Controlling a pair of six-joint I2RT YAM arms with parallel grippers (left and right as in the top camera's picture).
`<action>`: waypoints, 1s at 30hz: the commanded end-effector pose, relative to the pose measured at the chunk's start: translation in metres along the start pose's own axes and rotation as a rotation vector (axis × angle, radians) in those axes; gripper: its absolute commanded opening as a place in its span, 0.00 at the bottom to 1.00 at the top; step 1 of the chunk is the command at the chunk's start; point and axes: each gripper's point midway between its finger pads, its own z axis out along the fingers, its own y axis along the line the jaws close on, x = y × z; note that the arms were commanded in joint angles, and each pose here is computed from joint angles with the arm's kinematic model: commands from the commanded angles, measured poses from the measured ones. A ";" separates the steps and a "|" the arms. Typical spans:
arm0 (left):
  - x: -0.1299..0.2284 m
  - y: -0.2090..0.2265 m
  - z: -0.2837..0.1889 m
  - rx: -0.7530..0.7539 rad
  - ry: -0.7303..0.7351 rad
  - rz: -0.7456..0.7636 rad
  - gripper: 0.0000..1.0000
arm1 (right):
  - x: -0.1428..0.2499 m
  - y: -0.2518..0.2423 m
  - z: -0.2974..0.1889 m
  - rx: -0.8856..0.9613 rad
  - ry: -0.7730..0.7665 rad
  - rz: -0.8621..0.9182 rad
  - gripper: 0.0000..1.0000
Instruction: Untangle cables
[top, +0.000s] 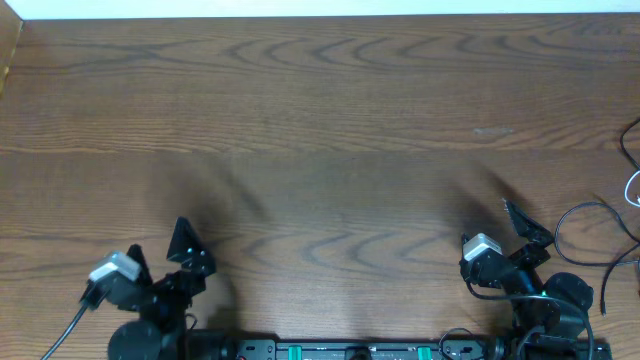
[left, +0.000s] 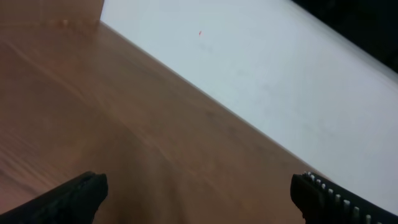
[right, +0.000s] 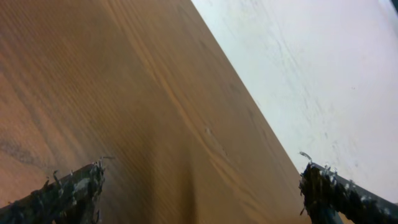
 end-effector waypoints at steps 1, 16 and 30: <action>0.014 0.011 0.017 -0.038 0.001 0.028 1.00 | -0.001 0.002 0.001 -0.005 -0.007 0.016 0.99; 0.086 0.032 0.083 0.034 -0.046 0.018 1.00 | -0.001 0.002 0.001 -0.005 -0.007 0.016 0.99; 0.100 0.033 0.084 0.041 0.017 0.182 1.00 | -0.001 0.002 0.001 -0.005 -0.007 0.016 0.99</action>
